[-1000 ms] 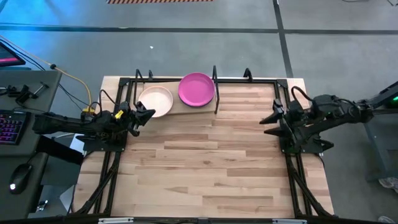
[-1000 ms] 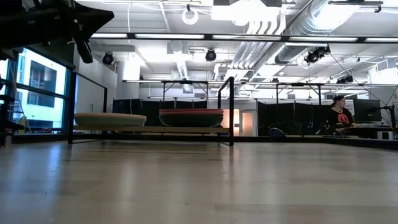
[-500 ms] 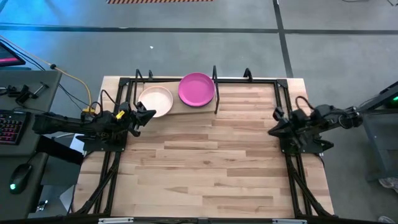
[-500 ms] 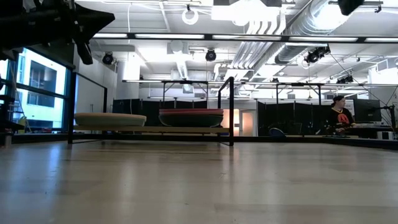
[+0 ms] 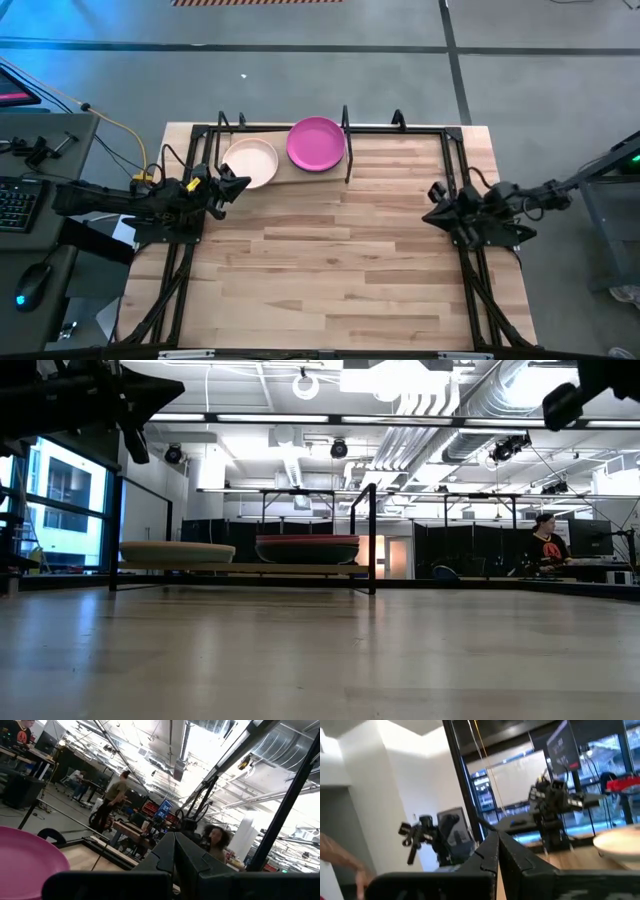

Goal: Place and stack plates onto a shelf
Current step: Return to Home Position

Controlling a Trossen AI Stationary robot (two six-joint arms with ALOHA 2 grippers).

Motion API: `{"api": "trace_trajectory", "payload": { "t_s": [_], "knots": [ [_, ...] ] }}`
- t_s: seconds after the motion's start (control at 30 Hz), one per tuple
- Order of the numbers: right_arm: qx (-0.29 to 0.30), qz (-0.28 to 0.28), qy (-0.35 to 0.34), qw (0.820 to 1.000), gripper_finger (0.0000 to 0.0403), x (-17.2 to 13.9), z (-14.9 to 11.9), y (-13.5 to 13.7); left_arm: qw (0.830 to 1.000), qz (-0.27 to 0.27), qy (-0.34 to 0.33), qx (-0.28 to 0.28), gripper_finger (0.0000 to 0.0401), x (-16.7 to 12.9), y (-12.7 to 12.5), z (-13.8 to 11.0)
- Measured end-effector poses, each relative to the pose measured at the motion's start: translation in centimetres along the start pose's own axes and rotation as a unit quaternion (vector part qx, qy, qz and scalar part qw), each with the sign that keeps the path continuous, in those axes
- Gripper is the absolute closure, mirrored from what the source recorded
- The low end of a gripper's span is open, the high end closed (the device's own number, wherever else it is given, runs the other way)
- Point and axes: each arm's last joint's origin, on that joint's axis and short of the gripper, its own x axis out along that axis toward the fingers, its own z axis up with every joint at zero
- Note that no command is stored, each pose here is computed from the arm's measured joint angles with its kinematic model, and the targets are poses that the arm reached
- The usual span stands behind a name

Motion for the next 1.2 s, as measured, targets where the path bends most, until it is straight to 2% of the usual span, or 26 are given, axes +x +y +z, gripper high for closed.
{"api": "trace_trajectory", "payload": {
  "t_s": [0.3,0.53,0.87,1.2],
  "knots": [
    [-0.033,-0.045,0.029,0.998,0.0403,-0.1,-0.4,-1.0,1.0,0.0,0.0,0.0,0.04,0.0,0.0,0.0],
    [-0.041,-0.036,0.038,0.998,0.0403,-0.2,-0.4,-1.7,1.0,0.0,0.0,0.0,0.04,0.0,0.0,0.0],
    [-0.043,-0.034,0.042,0.998,0.0403,-0.2,-3.3,-2.8,1.0,0.0,0.0,0.0,0.04,0.0,0.0,0.0],
    [-0.067,-0.038,0.063,0.995,0.0403,-0.3,-3.7,-2.9,1.0,0.0,0.0,0.0,0.04,0.0,0.0,0.0]
  ]
}}
